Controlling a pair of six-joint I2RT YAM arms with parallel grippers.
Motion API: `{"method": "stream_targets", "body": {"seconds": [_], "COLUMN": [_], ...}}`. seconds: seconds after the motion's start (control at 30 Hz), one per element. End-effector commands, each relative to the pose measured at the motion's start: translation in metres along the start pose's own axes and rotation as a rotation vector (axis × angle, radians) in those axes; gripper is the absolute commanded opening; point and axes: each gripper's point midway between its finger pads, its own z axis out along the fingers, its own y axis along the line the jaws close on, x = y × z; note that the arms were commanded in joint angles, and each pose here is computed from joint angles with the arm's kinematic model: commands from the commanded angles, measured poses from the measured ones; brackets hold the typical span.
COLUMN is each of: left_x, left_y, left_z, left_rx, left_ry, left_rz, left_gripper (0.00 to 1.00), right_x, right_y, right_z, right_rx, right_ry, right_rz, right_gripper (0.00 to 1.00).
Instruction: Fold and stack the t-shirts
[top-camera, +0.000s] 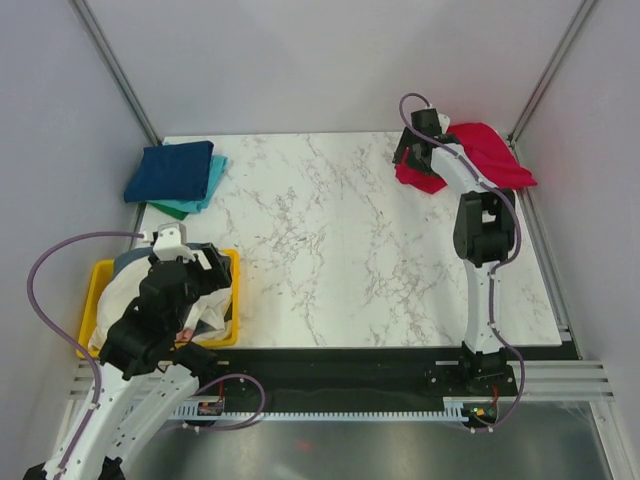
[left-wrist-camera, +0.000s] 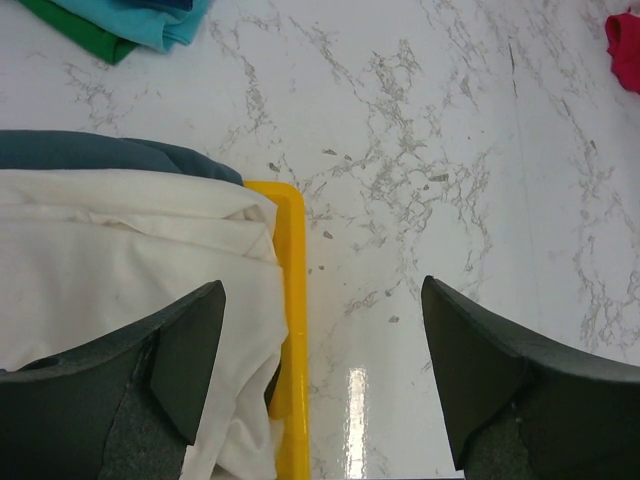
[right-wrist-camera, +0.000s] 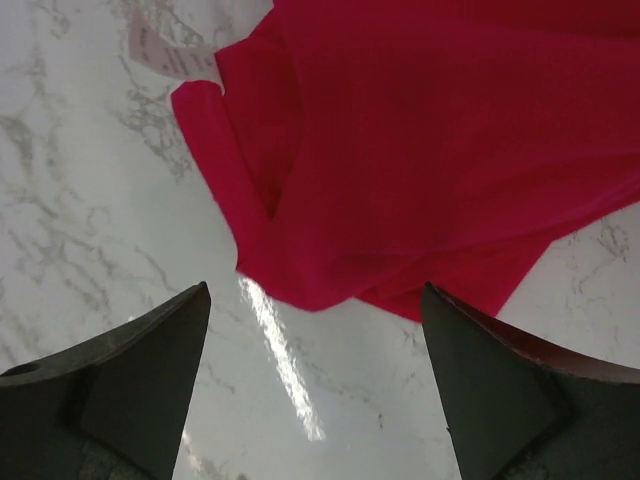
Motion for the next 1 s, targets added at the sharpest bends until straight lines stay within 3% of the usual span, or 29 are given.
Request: {"method": "stream_targets", "body": {"seconds": [0.0,0.07,0.13,0.17,0.2,0.23,0.33,0.4,0.5,0.6,0.73,0.83,0.93,0.97], "left_x": [-0.005,-0.004,-0.004,-0.004,-0.004,-0.004,-0.003,-0.004,-0.006,-0.005,-0.007,-0.006,-0.007,-0.008], "left_y": [0.003,0.003,0.003,0.003,0.002,0.003,0.003,0.003,0.003,0.002,0.001,0.001,0.0,0.0], "left_z": [0.005,0.006,0.007,0.008,0.009,0.009,0.009,0.009,0.009,0.009,0.009,0.009,0.008,0.007], "left_rx": [-0.013,-0.012,-0.011,-0.009,-0.008,-0.008,-0.005,-0.006,0.0,0.006,0.01,0.015,0.018,0.019], "left_ry": [-0.008,-0.003,-0.002,-0.001,0.001,0.002,0.003,0.0,-0.004,-0.001,-0.007,-0.003,-0.01,-0.014], "left_rz": [0.022,0.02,0.018,0.018,0.02,0.019,0.019,0.016,0.014,0.013,0.01,0.013,0.01,0.009], "left_gripper": [0.87,0.87,0.87,0.87,0.87,0.87,0.87,0.87,0.86,0.86,0.86,0.86,0.86,0.86], "right_x": [-0.004,0.002,0.011,0.011,0.011,0.012,-0.007,-0.023,-0.064,-0.118,-0.156,-0.178,-0.148,-0.142], "right_y": [-0.004,-0.005,-0.004,-0.002,0.001,0.005,0.021,0.034,0.069,0.11,0.112,0.061,-0.014,-0.035], "right_z": [0.018,0.04,0.052,0.054,0.054,0.051,0.018,-0.012,-0.091,-0.211,-0.315,-0.318,-0.247,-0.228], "right_rx": [0.072,0.082,0.073,0.059,0.043,0.027,-0.011,-0.041,-0.161,-0.42,-0.629,-0.551,-0.428,-0.421], "right_ry": [0.02,0.031,0.049,0.045,0.046,0.04,-0.004,-0.045,-0.144,-0.279,-0.439,-0.487,-0.321,-0.297], "right_rz": [-0.084,-0.076,-0.074,-0.068,-0.063,-0.061,-0.077,-0.095,-0.105,-0.066,-0.029,0.092,0.227,0.283], "right_gripper": [0.94,0.91,0.79,0.57,0.45,0.22,0.02,0.0,0.0,0.0,0.0,0.0,0.0,0.07]}}
